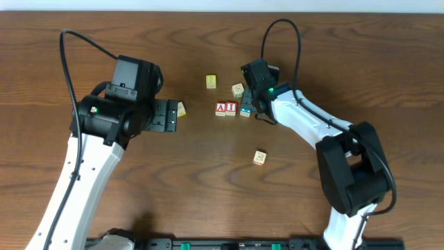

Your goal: Spell out Ai2

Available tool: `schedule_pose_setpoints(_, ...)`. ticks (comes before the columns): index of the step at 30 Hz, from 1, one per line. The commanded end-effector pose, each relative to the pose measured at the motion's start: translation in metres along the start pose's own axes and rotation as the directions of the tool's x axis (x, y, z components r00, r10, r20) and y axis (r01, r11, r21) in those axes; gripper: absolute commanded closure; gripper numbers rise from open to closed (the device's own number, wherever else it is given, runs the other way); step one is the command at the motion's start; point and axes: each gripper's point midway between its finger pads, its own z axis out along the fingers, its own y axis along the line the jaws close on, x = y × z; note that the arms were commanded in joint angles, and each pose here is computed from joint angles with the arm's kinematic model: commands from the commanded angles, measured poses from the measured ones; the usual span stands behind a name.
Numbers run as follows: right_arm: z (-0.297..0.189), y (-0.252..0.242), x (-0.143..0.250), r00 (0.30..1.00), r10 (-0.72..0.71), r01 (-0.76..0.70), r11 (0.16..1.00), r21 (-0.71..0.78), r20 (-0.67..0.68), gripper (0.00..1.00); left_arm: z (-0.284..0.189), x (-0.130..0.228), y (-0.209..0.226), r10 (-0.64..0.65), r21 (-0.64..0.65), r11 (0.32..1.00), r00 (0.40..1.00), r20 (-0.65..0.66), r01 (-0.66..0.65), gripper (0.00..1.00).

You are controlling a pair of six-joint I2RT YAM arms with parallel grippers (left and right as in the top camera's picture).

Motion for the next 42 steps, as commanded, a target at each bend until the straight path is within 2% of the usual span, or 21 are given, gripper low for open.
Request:
schedule_pose_setpoints(1,0.005,-0.003,0.008,1.000,0.016,-0.016,1.000,-0.006,-0.013,0.87,0.001,0.002,0.000,-0.012,0.002,1.000,1.000,-0.008,0.012,0.05)
schedule_pose_setpoints(42,0.003,0.023,0.015,1.000,-0.004,0.001,0.995,-0.100,-0.027,0.86,0.001,0.002,0.000,-0.012,0.002,1.000,1.000,-0.008,0.012,0.05)
